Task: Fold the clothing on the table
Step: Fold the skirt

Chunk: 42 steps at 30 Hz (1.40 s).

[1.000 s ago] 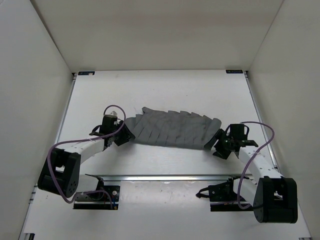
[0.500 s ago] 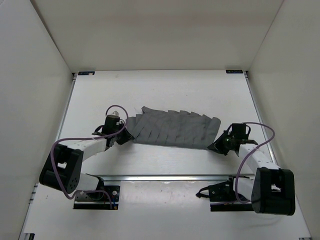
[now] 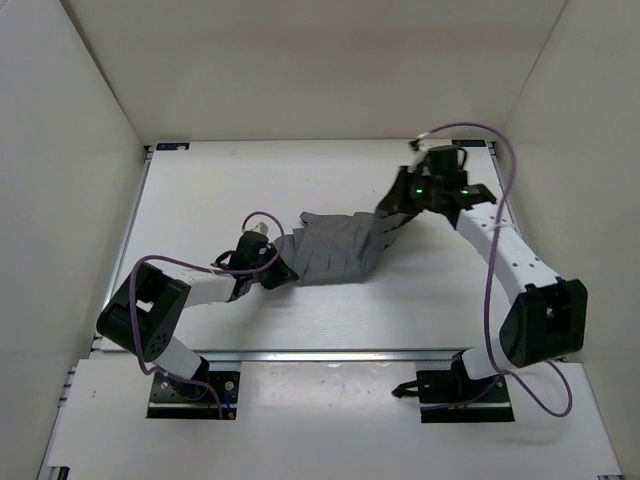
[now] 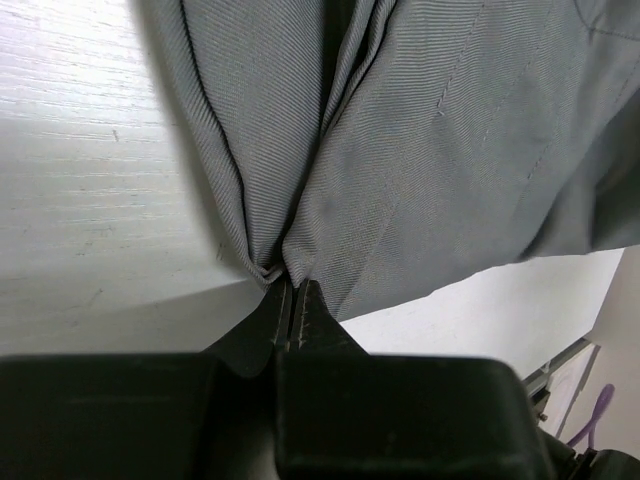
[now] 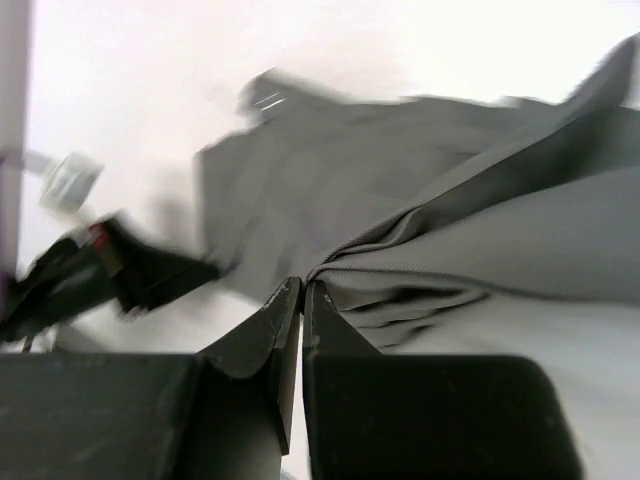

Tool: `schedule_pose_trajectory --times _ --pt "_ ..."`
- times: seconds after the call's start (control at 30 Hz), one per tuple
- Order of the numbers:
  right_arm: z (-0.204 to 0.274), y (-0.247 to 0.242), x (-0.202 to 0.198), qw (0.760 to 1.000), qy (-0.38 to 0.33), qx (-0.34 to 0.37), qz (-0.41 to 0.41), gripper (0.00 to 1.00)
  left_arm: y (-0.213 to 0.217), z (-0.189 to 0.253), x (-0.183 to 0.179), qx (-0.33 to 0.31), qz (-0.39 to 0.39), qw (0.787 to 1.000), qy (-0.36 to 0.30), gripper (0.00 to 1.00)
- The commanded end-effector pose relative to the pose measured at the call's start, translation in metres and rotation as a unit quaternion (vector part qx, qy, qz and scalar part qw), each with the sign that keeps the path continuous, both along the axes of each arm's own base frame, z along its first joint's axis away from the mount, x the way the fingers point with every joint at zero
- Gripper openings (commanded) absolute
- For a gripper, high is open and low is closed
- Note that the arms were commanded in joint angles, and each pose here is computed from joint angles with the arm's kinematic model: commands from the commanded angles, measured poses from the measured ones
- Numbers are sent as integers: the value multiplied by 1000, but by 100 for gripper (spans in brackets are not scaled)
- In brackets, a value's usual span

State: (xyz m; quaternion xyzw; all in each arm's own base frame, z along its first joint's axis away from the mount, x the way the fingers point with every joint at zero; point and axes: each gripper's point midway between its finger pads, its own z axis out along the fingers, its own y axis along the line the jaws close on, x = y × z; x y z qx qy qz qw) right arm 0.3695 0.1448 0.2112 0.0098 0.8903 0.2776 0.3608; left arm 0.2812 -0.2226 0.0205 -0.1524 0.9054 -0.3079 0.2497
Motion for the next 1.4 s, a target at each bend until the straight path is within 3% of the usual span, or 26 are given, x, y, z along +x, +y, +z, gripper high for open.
schedule_pose_trajectory --times 0.0,0.13,0.3,0.63,0.7,0.73,0.77,0.83,0.9,1.1,1.17,1.27,1.37 --pt "7 76 -17 993 0 26 116 0 13 -13 -3 13 21 1000 11 0" --pt "-2 160 -43 979 14 42 200 0 17 -11 -3 12 27 1000 4 0" --pt "-46 222 -75 960 66 70 264 0 21 -11 -5 8 30 1000 0 0" --pt "-102 261 -94 936 135 60 320 0 31 -19 -22 -5 29 1000 3 2" --pt "-102 263 -96 930 137 66 334 4 31 -14 -22 -14 28 999 -3 17" --pt "-97 266 -98 927 129 77 344 10 31 -8 -21 -26 28 999 -6 31" --pt "-85 265 -97 926 114 86 349 29 32 -6 -22 -29 26 999 -6 45" --pt "-68 266 -100 926 83 91 357 42 32 6 -20 -42 30 999 -11 55" --pt "-25 265 -101 926 27 106 361 48 36 18 -20 -52 39 998 -15 59" --pt "52 207 -88 953 -91 101 272 55 68 36 -46 -77 74 994 -18 69" --pt "49 174 -82 963 -92 107 230 56 81 43 -60 -76 78 994 -28 76" --pt "39 122 -73 975 -90 105 172 56 89 65 -64 -56 57 995 -67 99" --pt "25 84 -72 984 -83 92 131 56 83 85 -66 -44 8 995 -88 98"
